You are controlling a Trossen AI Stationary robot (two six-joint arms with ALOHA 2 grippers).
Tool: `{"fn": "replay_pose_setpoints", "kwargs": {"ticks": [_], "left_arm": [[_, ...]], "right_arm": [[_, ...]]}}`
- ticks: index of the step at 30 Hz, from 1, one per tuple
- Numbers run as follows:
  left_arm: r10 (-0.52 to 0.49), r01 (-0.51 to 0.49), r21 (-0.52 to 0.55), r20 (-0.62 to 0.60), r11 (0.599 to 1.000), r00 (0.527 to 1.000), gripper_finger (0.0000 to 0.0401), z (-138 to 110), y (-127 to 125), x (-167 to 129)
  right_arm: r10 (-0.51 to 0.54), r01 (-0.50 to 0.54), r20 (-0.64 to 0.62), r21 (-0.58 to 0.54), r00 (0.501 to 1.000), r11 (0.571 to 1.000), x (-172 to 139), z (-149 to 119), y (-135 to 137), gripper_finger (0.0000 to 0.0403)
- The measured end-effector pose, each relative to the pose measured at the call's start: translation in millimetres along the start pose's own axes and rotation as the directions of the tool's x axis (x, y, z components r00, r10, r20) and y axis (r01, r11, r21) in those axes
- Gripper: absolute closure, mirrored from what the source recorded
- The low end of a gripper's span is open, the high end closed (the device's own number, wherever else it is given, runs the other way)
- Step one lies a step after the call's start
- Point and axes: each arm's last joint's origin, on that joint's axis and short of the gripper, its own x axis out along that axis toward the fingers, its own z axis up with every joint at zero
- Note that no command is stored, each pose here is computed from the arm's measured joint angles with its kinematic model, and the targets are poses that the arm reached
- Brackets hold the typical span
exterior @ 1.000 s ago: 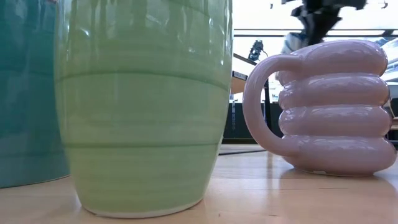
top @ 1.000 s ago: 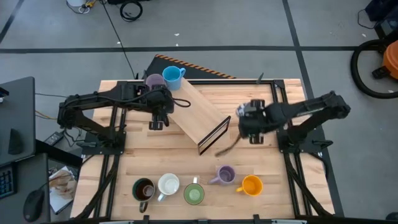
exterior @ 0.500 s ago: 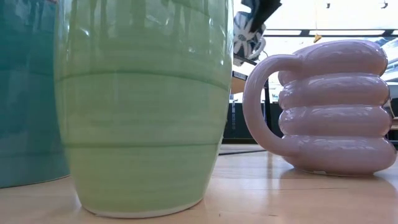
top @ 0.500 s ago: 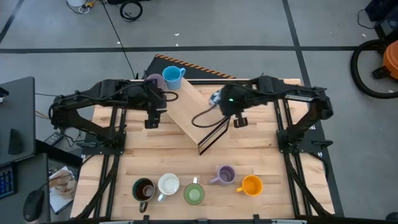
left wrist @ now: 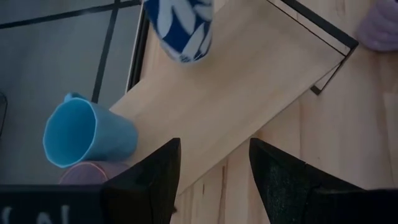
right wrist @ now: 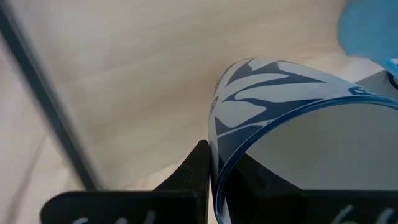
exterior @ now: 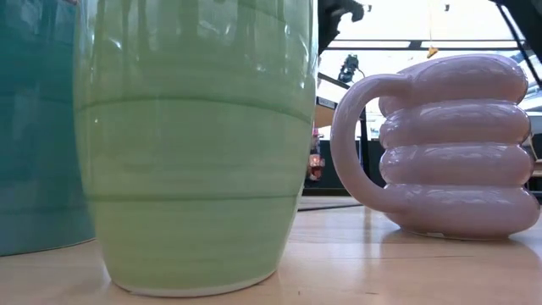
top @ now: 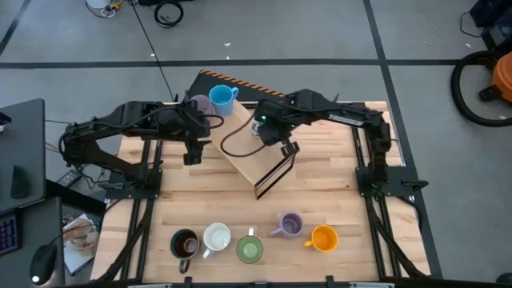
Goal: Place coffee mugs
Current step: Put the blue mug on the shelf
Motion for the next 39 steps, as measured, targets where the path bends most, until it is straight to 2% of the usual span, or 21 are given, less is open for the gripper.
{"fn": "replay_pose_setpoints", "kwargs": {"ticks": [7,21,39], "left_arm": [[0.0,0.0,-0.036,0.0,0.999,1.0,0.0204,0.0,0.0,-0.1],[0.003,-0.003,-0.038,0.0,0.999,1.0,0.0204,0.0,0.0,0.0],[0.003,-0.003,-0.04,-0.001,0.999,1.0,0.0204,0.0,0.0,0.1]], "right_arm": [[0.036,-0.036,0.008,-0.03,0.999,0.999,16.1,0.4,-18.8,0.0371],[0.108,-0.106,0.048,-0.033,0.993,0.994,19.8,-2.5,-20.2,0.037],[0.058,-0.058,0.102,-0.006,0.993,0.998,21.1,3.0,-24.5,0.0322]]}}
